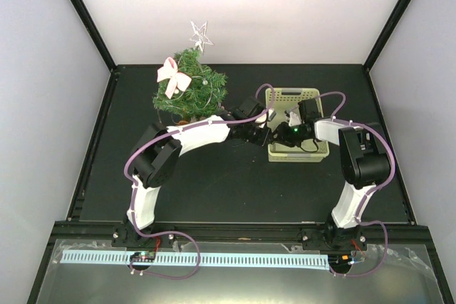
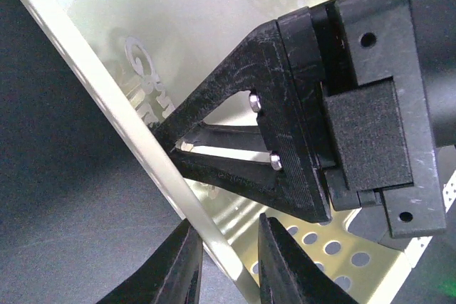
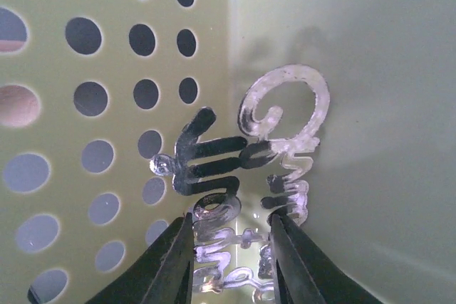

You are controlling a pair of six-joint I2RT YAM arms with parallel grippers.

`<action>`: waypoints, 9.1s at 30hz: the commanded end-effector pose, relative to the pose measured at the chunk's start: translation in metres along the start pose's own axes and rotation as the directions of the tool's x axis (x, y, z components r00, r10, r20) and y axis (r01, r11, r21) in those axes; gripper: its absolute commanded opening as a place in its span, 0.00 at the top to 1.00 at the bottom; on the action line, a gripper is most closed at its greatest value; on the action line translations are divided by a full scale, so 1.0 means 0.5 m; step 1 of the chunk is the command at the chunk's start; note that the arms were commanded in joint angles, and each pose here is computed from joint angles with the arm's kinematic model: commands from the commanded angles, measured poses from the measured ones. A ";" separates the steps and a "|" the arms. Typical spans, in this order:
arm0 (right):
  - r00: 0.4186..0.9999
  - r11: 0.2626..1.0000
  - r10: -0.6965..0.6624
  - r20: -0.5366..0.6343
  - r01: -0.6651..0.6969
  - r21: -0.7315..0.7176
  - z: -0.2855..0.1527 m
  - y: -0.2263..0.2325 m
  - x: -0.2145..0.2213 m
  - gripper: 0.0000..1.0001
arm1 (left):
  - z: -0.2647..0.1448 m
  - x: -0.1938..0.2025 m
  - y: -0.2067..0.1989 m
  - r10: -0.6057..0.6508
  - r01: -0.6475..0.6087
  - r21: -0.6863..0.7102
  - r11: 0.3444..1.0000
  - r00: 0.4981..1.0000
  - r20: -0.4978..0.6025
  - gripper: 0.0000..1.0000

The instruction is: Decorate the small christmas tree

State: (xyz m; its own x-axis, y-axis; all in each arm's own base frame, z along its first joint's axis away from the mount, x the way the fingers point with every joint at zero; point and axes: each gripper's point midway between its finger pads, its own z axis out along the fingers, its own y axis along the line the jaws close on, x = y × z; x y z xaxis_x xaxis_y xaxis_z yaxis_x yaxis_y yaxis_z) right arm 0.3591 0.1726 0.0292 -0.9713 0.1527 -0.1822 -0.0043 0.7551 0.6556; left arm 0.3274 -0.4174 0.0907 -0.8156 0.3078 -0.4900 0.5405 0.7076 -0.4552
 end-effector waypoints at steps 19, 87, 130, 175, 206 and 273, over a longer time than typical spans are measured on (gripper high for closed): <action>0.995 0.988 -0.096 0.041 0.090 0.125 -0.053 0.003 -0.014 0.66 | -0.017 -0.021 -0.028 0.023 -0.024 0.026 0.999 0.999 0.030 0.78; 0.998 0.977 0.051 0.030 -0.044 -0.209 0.012 0.047 -0.003 0.68 | -0.015 -0.028 -0.043 0.048 -0.050 0.057 0.997 0.998 0.043 0.82; 0.962 0.890 -0.269 0.055 0.226 0.396 -0.138 -0.039 -0.087 0.40 | -0.025 -0.032 -0.042 0.044 -0.047 0.046 0.998 0.998 0.054 0.82; 0.668 0.584 -0.597 -0.444 0.741 0.331 -0.014 -0.107 -0.087 0.53 | -0.031 -0.041 -0.045 0.069 -0.071 0.040 0.997 0.996 0.064 0.82; 0.881 0.801 -0.430 -0.197 0.473 0.367 -0.101 -0.084 -0.167 0.32 | -0.041 -0.059 -0.065 0.071 -0.078 0.077 0.994 0.993 0.090 0.82; 0.966 0.961 -0.253 -0.053 0.245 -0.127 -0.057 0.017 -0.091 0.70 | -0.025 -0.064 -0.060 0.078 -0.085 0.077 0.993 0.993 0.088 0.82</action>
State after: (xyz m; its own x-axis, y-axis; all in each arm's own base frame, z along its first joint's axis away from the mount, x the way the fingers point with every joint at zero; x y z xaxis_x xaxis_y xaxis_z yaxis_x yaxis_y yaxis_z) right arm 0.3904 0.1409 0.0436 -0.9625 -0.1117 -0.2470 -0.2441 0.7535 0.6104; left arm 0.3316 -0.4293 0.1101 -0.7806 0.3176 -0.5383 0.5874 0.6670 -0.4584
